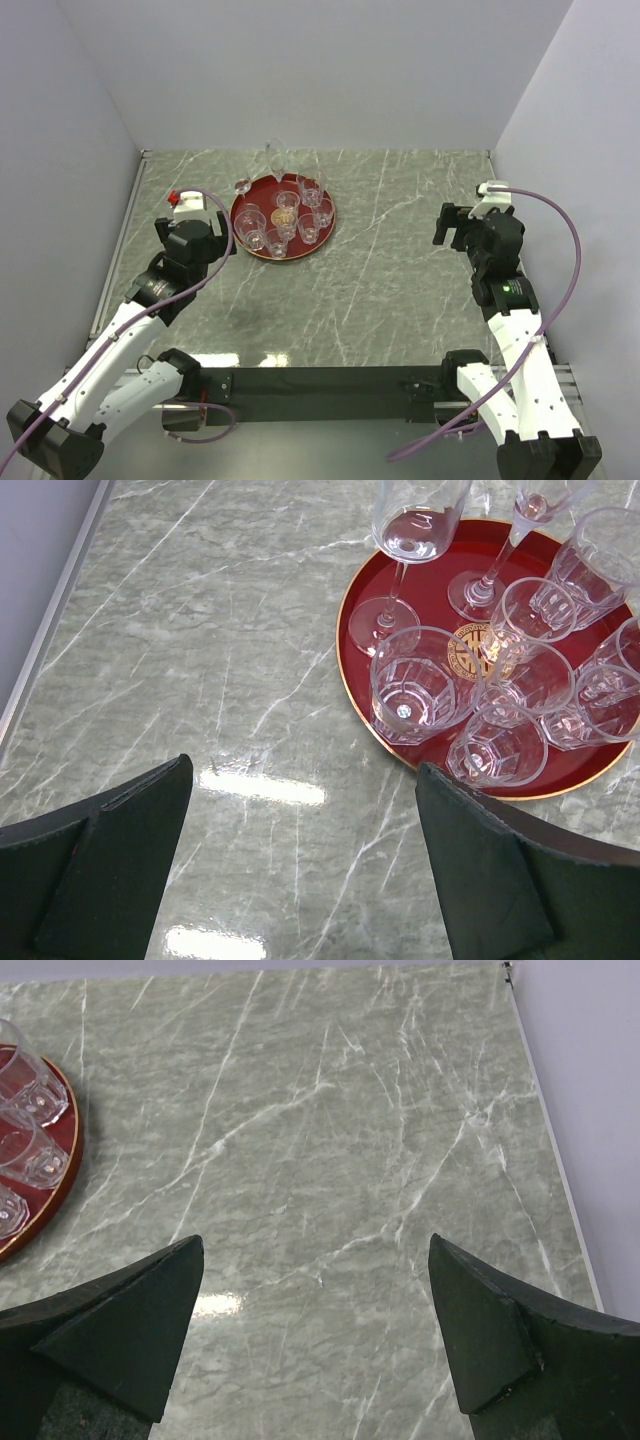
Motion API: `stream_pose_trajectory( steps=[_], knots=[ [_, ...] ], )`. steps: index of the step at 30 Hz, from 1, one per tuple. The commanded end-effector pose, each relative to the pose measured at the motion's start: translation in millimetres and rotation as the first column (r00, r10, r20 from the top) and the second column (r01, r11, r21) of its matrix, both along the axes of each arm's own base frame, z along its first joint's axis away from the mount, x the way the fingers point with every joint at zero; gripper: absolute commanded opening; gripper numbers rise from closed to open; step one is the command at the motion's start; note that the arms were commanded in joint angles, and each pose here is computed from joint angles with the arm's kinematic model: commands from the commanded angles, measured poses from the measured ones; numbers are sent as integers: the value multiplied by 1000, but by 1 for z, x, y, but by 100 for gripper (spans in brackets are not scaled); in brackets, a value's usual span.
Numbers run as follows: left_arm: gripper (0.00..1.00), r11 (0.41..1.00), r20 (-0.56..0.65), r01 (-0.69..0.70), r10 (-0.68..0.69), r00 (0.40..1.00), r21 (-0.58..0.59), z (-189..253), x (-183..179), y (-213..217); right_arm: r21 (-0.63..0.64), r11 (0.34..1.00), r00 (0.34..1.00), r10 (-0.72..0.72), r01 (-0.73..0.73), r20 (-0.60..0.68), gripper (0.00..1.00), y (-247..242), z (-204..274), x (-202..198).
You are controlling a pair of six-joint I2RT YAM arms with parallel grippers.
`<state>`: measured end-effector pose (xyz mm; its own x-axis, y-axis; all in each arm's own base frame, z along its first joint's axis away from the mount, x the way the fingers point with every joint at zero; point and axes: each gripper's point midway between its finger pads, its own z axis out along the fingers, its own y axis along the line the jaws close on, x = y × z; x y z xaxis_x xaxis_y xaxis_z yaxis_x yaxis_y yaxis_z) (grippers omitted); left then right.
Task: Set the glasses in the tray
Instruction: Place the glass into the tray
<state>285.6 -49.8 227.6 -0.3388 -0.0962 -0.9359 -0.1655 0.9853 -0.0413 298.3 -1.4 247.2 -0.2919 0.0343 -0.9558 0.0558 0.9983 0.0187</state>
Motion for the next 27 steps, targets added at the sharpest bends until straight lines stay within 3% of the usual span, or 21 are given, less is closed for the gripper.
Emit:
stream_pose_trajectory(
  steps=[1, 27],
  knots=[
    [99, 1000, 46, 4, -3, 999, -20, 11, 2, -1, 2, 1000, 998, -6, 6, 60, 99, -2, 14, 2],
    [99, 1000, 51, 1, 0, 999, -21, 12, 2, 0, 2, 1000, 998, -4, 4, 63, 99, -2, 14, 2]
  ],
)
